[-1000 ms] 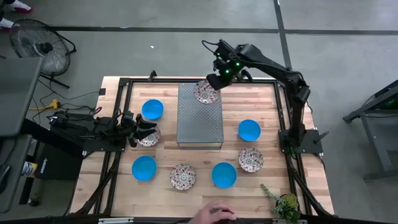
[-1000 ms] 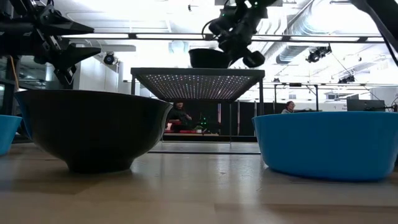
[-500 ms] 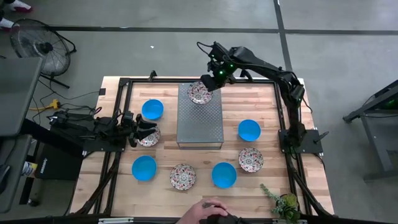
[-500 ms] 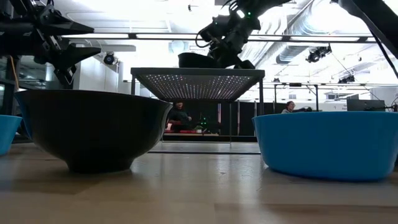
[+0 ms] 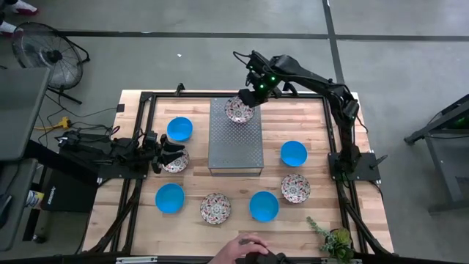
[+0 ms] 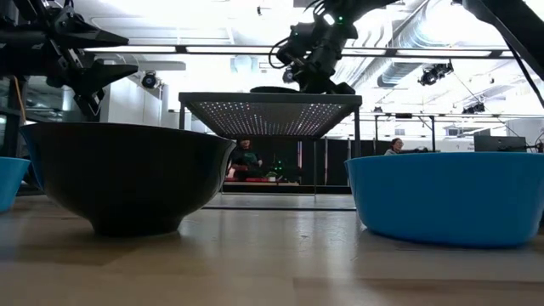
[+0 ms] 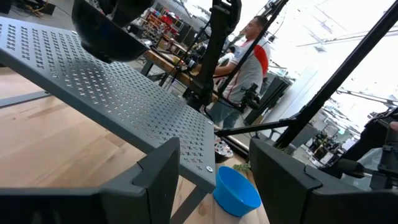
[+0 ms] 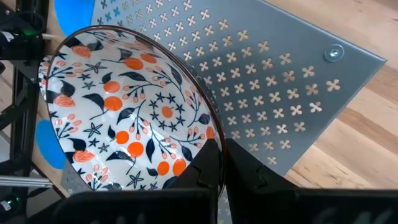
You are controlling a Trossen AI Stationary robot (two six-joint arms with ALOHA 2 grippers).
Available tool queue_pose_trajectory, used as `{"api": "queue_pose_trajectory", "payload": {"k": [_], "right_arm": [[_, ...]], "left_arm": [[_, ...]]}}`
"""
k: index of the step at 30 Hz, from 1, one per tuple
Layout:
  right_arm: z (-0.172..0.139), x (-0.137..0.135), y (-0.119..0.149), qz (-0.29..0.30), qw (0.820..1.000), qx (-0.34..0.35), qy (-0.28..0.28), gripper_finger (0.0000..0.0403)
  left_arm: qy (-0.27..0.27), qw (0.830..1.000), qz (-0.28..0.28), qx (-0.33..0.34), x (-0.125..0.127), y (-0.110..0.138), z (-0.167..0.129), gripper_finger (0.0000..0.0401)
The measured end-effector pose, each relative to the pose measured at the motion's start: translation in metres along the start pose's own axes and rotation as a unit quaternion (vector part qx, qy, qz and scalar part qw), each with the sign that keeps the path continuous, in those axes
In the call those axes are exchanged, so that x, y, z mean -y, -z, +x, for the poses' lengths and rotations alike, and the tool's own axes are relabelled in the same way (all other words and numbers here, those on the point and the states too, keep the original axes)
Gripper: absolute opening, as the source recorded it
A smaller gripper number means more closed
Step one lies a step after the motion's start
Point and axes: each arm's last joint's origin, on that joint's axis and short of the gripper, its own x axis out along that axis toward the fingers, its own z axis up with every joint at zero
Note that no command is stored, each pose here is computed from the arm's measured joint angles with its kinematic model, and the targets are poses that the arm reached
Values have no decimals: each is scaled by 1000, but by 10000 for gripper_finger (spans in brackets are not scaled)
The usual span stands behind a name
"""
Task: Pick & Place Mini bowls
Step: Put the white patterned bowl on the shelf
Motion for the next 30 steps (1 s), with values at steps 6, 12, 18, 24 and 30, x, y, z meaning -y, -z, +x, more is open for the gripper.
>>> {"api": "queue_pose_trajectory", "payload": {"k": [6, 12, 18, 24, 30], "right_arm": [[1, 1, 0, 1, 1000, -1, 4, 0], [1, 1, 0, -4, 1000, 0, 3, 0], [7, 3, -2, -5, 1000, -6, 8, 1], [10, 2, -3, -7, 1000, -8, 6, 1], [10, 3, -3, -7, 1000, -4, 12, 7]], "left_arm": [[0, 1000, 0, 0, 0, 0, 0, 190], [0, 1000, 0, 0, 0, 0, 0, 190], [0, 1000, 0, 0, 0, 0, 0, 190], [0, 1000, 0, 0, 0, 0, 0, 190], [0, 1000, 0, 0, 0, 0, 0, 190]]}}
